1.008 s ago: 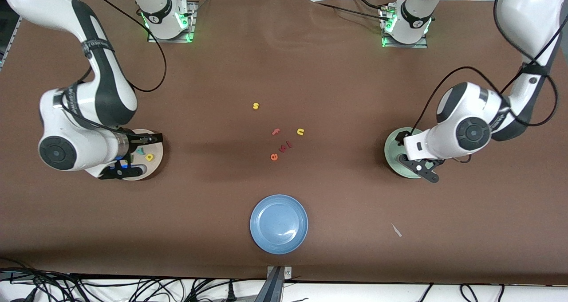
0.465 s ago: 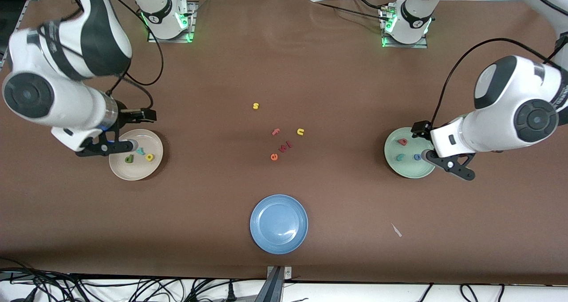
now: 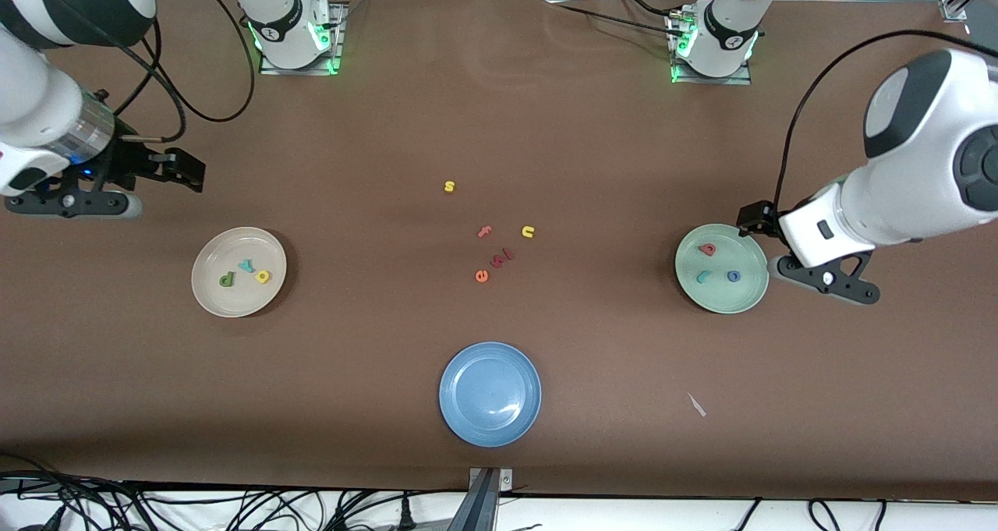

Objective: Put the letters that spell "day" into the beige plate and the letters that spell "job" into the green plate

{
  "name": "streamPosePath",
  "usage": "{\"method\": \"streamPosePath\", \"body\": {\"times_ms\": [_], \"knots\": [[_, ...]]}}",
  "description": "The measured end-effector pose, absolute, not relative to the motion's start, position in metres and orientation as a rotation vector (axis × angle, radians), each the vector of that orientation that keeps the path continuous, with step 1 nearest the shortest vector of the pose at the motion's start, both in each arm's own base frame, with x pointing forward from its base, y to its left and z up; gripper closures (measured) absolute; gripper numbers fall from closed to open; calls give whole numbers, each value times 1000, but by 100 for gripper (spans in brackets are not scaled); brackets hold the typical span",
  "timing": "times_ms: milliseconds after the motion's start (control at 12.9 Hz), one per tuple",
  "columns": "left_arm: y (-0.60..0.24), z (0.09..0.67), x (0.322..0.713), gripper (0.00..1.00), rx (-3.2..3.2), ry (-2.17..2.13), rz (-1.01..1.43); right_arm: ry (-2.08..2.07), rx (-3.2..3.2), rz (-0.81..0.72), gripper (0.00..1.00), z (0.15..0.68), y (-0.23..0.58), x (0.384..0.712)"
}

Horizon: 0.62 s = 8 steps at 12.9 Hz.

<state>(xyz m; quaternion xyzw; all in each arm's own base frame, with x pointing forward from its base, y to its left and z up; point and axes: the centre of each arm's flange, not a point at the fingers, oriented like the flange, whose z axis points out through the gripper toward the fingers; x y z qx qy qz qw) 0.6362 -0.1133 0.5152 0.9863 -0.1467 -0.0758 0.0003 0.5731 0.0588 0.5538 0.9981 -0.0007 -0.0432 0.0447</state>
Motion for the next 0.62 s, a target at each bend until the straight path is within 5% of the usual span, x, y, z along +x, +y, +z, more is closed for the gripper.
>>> {"method": "streamPosePath", "body": {"times_ms": [620], "knots": [[-49,575,620,0,3118,-63,-79,9,3148,-194,0,577,43,547]]}}
